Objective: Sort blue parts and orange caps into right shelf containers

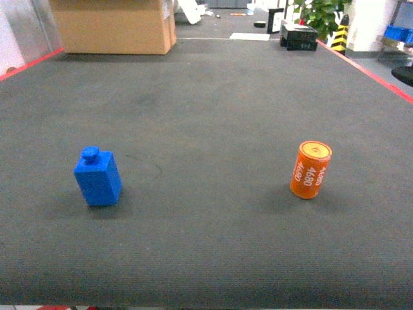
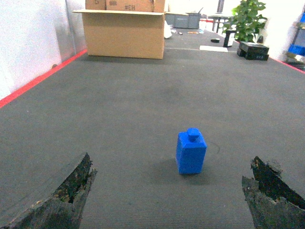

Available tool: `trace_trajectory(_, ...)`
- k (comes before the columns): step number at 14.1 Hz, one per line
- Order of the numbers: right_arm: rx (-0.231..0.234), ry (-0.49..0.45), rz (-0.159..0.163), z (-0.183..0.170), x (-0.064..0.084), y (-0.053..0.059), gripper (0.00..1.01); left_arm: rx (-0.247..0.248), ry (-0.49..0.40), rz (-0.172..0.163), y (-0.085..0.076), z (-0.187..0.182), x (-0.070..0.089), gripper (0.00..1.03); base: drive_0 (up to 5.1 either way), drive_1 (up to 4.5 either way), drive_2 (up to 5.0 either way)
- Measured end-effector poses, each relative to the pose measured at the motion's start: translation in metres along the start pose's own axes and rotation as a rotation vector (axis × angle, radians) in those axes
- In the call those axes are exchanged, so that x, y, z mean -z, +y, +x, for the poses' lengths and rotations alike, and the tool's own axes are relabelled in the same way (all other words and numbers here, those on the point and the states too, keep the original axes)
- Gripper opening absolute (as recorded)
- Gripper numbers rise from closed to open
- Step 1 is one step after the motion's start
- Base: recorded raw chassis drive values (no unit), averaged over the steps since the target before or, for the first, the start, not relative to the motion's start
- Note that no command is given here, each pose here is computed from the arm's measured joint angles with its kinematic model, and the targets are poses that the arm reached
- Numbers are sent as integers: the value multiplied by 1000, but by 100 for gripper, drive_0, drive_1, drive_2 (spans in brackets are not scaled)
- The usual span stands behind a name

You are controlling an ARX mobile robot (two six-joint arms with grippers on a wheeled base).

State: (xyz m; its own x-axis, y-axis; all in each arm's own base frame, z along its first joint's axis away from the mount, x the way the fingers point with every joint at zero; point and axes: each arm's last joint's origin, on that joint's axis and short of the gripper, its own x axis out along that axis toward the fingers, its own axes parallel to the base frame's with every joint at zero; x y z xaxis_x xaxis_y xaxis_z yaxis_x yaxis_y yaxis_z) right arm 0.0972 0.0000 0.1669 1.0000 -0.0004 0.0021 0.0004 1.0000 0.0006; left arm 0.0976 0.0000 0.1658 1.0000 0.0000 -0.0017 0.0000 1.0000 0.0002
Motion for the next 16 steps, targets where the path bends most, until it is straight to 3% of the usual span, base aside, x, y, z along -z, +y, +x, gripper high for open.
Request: trace_trajectory(16,0,0,0,0,0,0,98,0,0,0,0,0,0,98,0,0,0)
